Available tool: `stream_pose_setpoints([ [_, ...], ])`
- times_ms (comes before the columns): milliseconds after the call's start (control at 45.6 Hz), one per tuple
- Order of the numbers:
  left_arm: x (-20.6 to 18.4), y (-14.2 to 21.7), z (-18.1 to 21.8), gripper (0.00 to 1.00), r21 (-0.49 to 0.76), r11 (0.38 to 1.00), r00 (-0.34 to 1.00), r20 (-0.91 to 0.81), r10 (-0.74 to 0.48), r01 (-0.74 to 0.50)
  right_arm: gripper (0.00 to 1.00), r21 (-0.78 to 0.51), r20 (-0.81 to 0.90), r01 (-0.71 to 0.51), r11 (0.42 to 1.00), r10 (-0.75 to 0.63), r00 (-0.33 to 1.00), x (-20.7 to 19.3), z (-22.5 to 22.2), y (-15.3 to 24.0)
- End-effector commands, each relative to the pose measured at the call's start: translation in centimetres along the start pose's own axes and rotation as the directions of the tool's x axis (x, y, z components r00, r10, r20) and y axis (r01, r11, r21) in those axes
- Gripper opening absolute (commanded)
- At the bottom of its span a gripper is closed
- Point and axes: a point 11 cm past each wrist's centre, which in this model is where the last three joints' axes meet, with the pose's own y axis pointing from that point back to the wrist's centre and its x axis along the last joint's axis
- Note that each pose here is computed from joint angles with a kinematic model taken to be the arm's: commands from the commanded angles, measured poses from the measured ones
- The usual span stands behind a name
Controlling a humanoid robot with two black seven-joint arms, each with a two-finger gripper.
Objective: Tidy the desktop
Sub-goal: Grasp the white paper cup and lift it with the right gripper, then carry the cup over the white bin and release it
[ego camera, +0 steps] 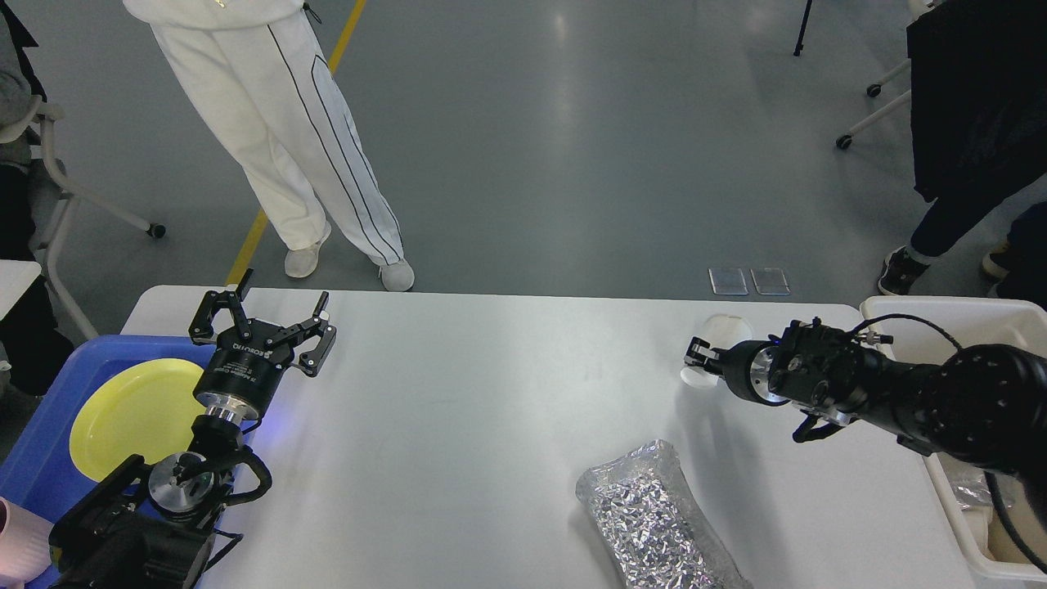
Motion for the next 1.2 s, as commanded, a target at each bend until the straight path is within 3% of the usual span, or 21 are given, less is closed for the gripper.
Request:
stream_pose_setpoints([
  [0,0.0,0.0,0.0,0.96,0.000,1.000,1.000,0.000,0.000,0.000,0.00,-0.006,0.027,-0.036,0.999,0.036,0.999,4.7,0.9,3.1],
  [175,0.0,0.0,0.0,0.96,0.000,1.000,1.000,0.000,0.000,0.000,0.00,0.086,-0.031,0.067,0.994,-0.064,0.997,11.1,-1.8,9.2],
  [351,0.0,0.0,0.0,0.96,0.000,1.000,1.000,0.000,0.000,0.000,0.00,0.137,-0.054,0.236,0.962,-0.231,0.972,12.6,-4.8,15.4],
  [460,0.0,0.0,0.0,0.96,0.000,1.000,1.000,0.000,0.000,0.000,0.00,0.155,-0.129,0.319,0.935,-0.301,0.945,11.4,-7.7,18.5],
  [592,0.0,0.0,0.0,0.96,0.000,1.000,1.000,0.000,0.000,0.000,0.00,0.152,-0.212,0.454,0.878,-0.420,0.883,6.7,-10.3,21.1],
  [701,0.0,0.0,0.0,0.96,0.000,1.000,1.000,0.000,0.000,0.000,0.00,0.144,-0.251,0.503,0.852,-0.460,0.851,4.6,-11.6,21.8],
  [920,0.0,0.0,0.0,0.96,0.000,1.000,1.000,0.000,0.000,0.000,0.00,0.042,-0.192,0.343,0.938,-0.330,0.924,6.5,-4.9,17.2],
  [1073,0.0,0.0,0.0,0.96,0.000,1.000,1.000,0.000,0.000,0.000,0.00,-0.117,-0.145,0.231,0.966,-0.246,0.958,8.2,4.1,13.3],
  [1183,0.0,0.0,0.0,0.96,0.000,1.000,1.000,0.000,0.000,0.000,0.00,-0.212,-0.154,0.072,0.975,-0.106,0.982,10.6,10.9,11.2],
])
